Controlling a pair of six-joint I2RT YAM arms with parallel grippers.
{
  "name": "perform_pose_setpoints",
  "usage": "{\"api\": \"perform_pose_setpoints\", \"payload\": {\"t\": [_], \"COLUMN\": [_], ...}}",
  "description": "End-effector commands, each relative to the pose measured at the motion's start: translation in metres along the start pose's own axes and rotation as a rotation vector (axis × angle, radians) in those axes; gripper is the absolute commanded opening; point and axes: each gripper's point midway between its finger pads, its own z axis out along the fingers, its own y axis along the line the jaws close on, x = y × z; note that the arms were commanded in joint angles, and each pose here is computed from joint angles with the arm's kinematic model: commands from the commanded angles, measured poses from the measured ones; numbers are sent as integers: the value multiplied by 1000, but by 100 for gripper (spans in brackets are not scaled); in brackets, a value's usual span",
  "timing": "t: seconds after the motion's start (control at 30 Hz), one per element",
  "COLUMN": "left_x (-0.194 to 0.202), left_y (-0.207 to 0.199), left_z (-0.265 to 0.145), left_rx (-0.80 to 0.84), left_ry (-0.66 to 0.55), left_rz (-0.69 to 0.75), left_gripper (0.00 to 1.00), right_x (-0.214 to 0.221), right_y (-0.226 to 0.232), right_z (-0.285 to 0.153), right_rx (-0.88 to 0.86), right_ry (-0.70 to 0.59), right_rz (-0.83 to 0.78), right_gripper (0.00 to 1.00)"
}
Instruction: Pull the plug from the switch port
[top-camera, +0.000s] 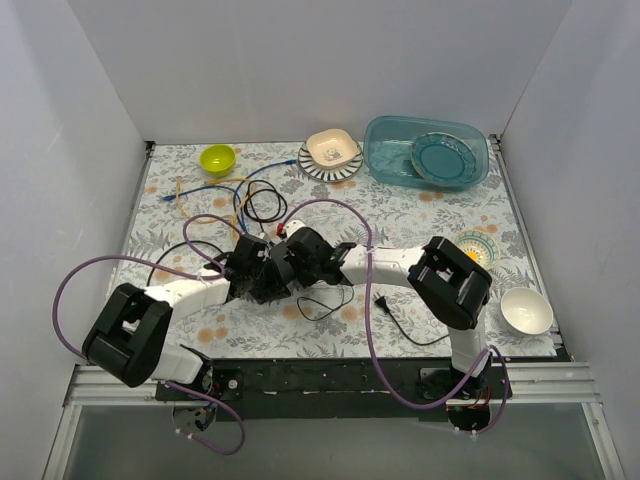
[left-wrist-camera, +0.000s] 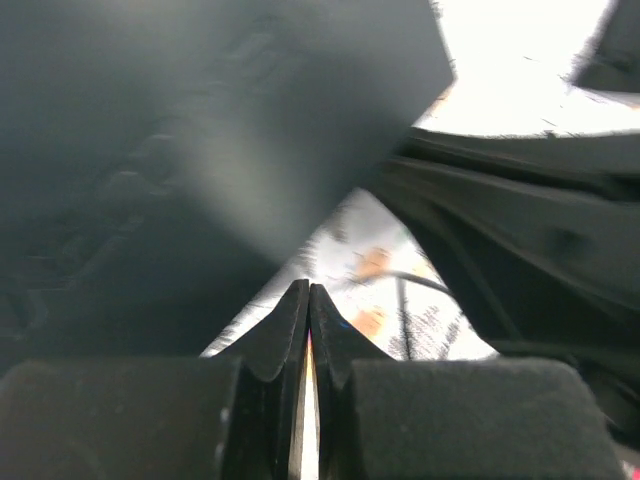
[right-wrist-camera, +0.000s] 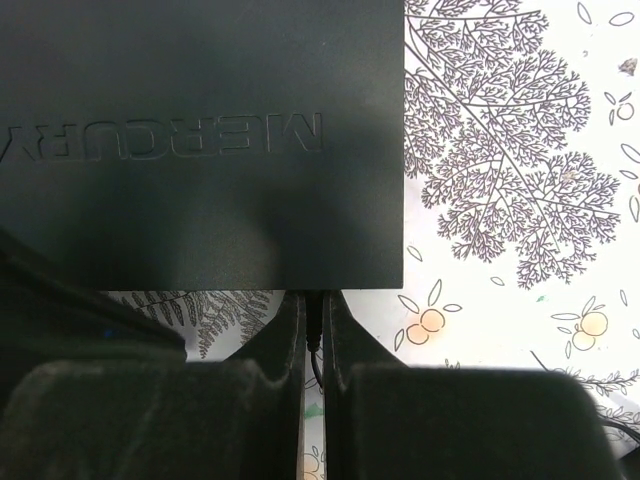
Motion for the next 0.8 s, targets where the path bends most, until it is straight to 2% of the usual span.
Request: {"api": "perform_pose_setpoints", "payload": {"t": [0.0, 0.23, 0.77], "left_x": [-2, 5, 4], "left_y": [26, 48, 56], "left_z": [11, 20, 23], "left_rx": [-126, -222, -269], "left_ry": [-46, -49, -77], "left_rz": [-90, -191, -268], "left_gripper": [0, 0, 0], "right_x": [25, 53, 97], "right_y": [-1, 3, 25], "right_z": [-12, -23, -40], "right_rx": [-21, -63, -173], "right_ry": [72, 107, 182], "right_rz": [30, 59, 41], "right_gripper": [1, 1, 1]}}
